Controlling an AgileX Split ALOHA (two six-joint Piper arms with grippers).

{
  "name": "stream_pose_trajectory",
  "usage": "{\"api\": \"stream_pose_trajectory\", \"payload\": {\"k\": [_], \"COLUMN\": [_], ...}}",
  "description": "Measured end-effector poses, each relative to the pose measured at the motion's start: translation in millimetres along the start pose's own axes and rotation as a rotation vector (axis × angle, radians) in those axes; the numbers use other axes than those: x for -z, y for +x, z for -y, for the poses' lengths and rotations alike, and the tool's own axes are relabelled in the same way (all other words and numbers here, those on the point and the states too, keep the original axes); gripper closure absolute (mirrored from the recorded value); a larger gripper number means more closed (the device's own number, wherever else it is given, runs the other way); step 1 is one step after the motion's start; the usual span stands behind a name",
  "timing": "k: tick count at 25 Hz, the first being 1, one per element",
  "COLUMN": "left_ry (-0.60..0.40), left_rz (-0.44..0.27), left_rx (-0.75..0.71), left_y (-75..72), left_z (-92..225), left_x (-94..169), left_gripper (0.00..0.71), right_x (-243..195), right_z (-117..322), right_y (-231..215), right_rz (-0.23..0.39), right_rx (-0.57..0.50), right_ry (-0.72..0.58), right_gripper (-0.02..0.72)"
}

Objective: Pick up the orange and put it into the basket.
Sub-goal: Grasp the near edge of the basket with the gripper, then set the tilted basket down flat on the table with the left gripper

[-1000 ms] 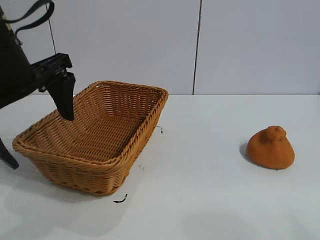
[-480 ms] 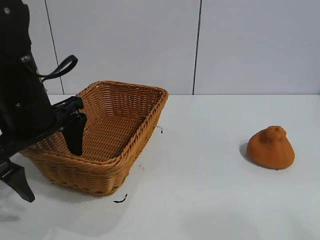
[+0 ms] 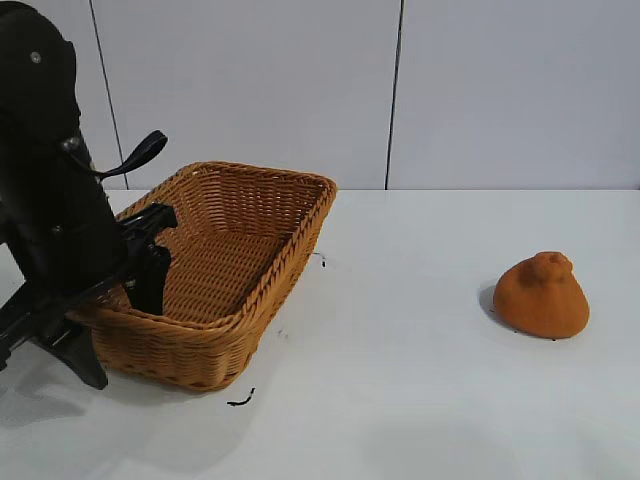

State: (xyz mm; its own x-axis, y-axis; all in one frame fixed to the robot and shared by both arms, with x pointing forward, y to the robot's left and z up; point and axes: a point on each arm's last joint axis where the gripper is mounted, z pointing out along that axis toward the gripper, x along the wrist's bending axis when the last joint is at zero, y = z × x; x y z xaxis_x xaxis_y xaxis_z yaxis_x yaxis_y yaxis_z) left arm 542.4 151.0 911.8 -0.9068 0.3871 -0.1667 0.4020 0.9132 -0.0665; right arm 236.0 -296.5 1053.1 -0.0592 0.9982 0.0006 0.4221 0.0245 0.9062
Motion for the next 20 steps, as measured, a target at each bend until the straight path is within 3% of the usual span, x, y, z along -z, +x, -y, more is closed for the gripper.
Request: {"api": "stream_pose_trajectory", "payload": {"k": [5, 10, 16, 20], "left_ry": [-0.001, -0.014, -0.041, 0.013], "left_rz": [0.01, 0.077, 0.123, 0.142], "left_rx": [-0.007, -0.057, -0.27, -0.448], "left_y": [-3.0, -21.4, -40.2, -53.8], "left_z": [-5.5, -26.9, -61.8, -83.6], "left_x": [4.5, 39.9, 71.8, 79.9], "left_gripper": [0.62, 0.62, 0.62, 0.62], "right_x": [0.0, 0.0, 0.0, 0.0], "right_z": [0.0, 0.0, 0.0, 0.0], "right_y": [0.0, 0.0, 0.0, 0.0], "right_rz": [0.0, 0.0, 0.0, 0.0], "right_rx": [0.0, 0.0, 0.0, 0.0], "right_ry": [0.0, 0.0, 0.0, 0.0], "right_gripper": [0.055, 0.055, 0.055, 0.055]}}
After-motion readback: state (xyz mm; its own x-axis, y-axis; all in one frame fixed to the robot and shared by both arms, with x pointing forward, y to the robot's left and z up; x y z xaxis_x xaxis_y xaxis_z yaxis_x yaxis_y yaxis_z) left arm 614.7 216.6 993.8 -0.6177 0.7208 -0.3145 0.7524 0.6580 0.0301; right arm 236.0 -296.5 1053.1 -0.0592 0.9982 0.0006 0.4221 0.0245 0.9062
